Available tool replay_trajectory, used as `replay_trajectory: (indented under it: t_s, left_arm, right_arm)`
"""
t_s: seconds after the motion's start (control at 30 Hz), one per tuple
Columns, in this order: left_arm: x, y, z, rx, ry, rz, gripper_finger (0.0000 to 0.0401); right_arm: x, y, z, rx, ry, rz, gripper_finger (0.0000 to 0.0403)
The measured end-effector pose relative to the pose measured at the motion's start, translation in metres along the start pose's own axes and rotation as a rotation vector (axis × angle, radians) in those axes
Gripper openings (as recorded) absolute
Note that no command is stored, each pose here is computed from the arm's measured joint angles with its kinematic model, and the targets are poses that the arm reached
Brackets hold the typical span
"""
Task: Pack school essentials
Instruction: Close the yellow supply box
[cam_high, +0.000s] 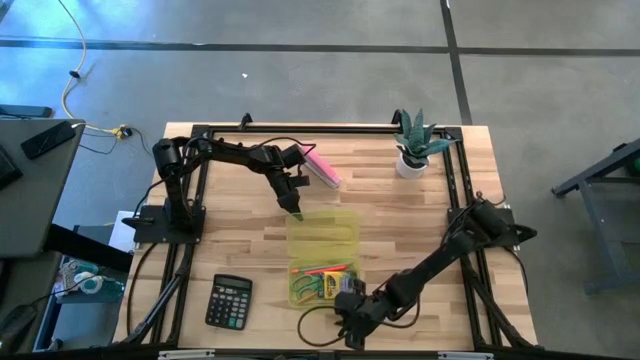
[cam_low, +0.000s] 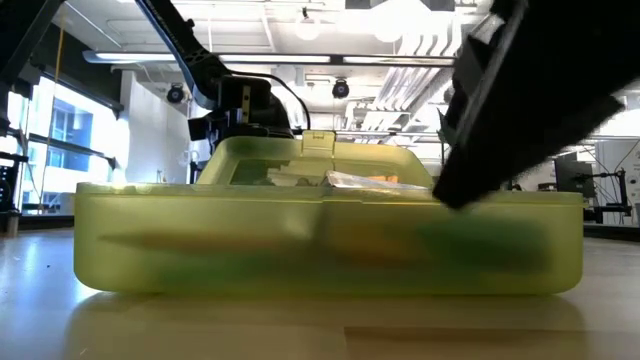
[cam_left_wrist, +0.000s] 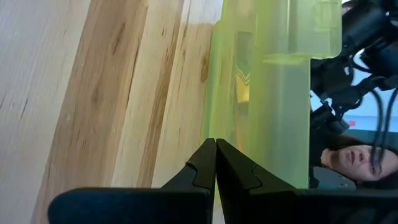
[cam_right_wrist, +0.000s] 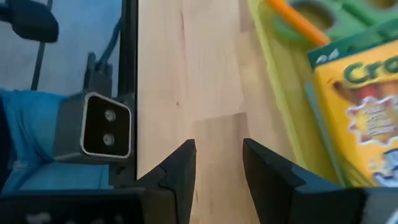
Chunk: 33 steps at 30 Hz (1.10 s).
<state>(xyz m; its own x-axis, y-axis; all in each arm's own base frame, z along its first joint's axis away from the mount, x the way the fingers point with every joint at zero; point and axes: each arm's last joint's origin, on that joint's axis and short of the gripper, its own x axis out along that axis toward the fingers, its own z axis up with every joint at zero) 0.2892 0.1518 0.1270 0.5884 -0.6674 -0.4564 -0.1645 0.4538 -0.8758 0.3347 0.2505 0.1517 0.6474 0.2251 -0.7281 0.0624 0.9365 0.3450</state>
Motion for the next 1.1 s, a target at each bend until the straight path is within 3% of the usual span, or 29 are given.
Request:
replay_trajectory:
  t_s: [0.3, 0.57, 1.1]
  left_arm:
    - [0.0, 0.0, 0.0, 0.0, -0.002, 0.0, 0.0]
    - [0.003, -0.003, 0.0, 0.009, 0.009, -0.031, 0.0]
    - [0.034, -0.041, 0.009, 0.072, 0.113, -0.159, 0.0]
  right_arm:
    - [0.008, 0.001, 0.003, -0.029, 0.023, -0.078, 0.0124]
    - [0.011, -0.009, 0.005, 0.028, 0.018, -0.153, 0.0124]
    - [0.01, -0.015, 0.006, 0.143, -0.053, -0.255, 0.0124]
